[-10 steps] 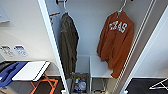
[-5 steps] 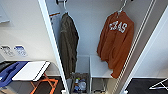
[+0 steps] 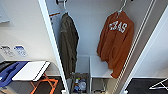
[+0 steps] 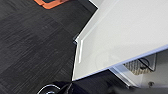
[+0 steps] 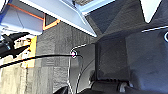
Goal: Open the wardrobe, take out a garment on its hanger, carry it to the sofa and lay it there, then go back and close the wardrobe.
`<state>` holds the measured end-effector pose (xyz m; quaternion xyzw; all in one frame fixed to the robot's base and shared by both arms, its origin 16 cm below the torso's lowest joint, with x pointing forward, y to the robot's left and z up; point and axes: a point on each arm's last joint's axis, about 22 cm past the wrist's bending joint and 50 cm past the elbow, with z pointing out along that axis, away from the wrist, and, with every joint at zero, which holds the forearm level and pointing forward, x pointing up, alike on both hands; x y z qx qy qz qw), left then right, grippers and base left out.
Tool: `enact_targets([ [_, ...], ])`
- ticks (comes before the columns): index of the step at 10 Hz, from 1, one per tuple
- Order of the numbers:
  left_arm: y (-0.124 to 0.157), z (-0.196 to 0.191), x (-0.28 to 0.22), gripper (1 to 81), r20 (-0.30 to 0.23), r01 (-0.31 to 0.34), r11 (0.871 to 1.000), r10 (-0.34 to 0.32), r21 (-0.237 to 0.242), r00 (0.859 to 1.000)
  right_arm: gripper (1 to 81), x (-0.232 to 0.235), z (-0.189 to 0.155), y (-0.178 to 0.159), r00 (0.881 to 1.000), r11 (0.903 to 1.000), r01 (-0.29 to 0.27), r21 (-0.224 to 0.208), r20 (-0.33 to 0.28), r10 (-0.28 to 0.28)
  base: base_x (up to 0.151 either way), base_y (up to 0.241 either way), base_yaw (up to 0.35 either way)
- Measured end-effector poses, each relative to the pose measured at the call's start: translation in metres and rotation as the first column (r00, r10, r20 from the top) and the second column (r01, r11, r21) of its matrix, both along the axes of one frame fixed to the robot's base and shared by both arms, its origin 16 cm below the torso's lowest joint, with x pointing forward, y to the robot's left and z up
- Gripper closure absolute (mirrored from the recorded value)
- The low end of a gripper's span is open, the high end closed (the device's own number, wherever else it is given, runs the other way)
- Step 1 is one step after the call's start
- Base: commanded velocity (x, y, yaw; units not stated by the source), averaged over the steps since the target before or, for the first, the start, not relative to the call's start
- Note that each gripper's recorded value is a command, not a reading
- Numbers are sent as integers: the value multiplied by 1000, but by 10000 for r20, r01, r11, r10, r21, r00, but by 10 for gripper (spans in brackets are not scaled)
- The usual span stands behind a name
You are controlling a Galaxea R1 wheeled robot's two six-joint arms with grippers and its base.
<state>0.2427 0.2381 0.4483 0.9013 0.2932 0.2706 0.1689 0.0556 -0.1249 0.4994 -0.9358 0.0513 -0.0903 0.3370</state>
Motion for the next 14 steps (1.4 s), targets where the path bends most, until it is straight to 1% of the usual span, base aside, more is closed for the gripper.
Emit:
enact_targets([
  [1, -22, 3, -2, 10, 240, 1544, 9880, -1543, -18, 9877, 10, 0, 0, 1, 10000, 10000, -3, 7, 3, 3, 0, 0, 0],
  [2, -42, 8, -3, 10, 544, 2871, 9578, -2861, -105, 9566, 10, 0, 0, 2, 10000, 10000, -6, 11, 9, 6, 0, 0, 0],
  [3, -59, 14, -4, 10, 866, 4066, 9135, -4040, -147, 9107, 10, 0, -2, 2, 10000, 10000, -13, -32, 0, 13, 0, 0, 0],
  [4, -75, 20, -4, 10, 1141, 5089, 8606, -5037, -193, 8563, 10, 0, -4, 0, 10000, 9999, -25, -107, -6, 25, 0, 0, 0],
  [5, -89, 28, 0, 10, 1556, 5868, 8094, -5772, -204, 8016, 10, -1, -6, 0, 10000, 9999, -35, -153, -19, 34, 0, 0, 0],
  [6, -100, 37, 10, 10, 1943, 6305, 7759, -6154, -209, 7639, 10, -1, -6, 0, 10000, 9999, -35, -166, -19, 35, 0, 0, 0],
  [7, -108, 45, 28, 10, 2255, 6426, 7659, -6225, -215, 7494, 10, -1, -6, 0, 10000, 9999, -38, -164, -18, 37, 0, 0, 0],
  [8, -109, 53, 53, 10, 2485, 6305, 7758, -6063, -241, 7554, 10, -1, -7, 0, 10000, 9999, -38, -169, -18, 38, 0, 0, 0],
  [9, -113, 61, 75, 10, 2703, 6224, 7823, -5942, -245, 7575, 10, -1, -7, 0, 10000, 9999, -38, -169, -14, 38, 0, 0, 0],
  [10, -124, 68, 90, 10, 2895, 6152, 7875, -5808, -371, 7609, 10, -1, -7, 0, 10000, 9999, -38, -169, -14, 38, 0, 0, 0],
  [11, -137, 72, 98, 10, 2959, 6064, 7936, -5683, -496, 7678, 10, -1, -7, 0, 10000, 9999, -38, -169, -18, 38, 0, 0, 0],
  [12, -146, 72, 104, 10, 2919, 5681, 8194, -5263, -770, 7987, 10, -1, -7, -1, 10000, 9998, -41, -180, -22, 41, 0, 0, 0],
  [13, -150, 73, 109, 10, 2878, 5285, 8435, -4847, -963, 8260, 10, -1, -8, -1, 10000, 9998, -43, -210, -22, 43, 0, 0, 0],
  [14, -144, 71, 116, 10, 2780, 4834, 8698, -4423, -989, 8527, 10, -1, -8, -1, 10000, 9998, -45, -214, -28, 44, 0, 0, 0],
])
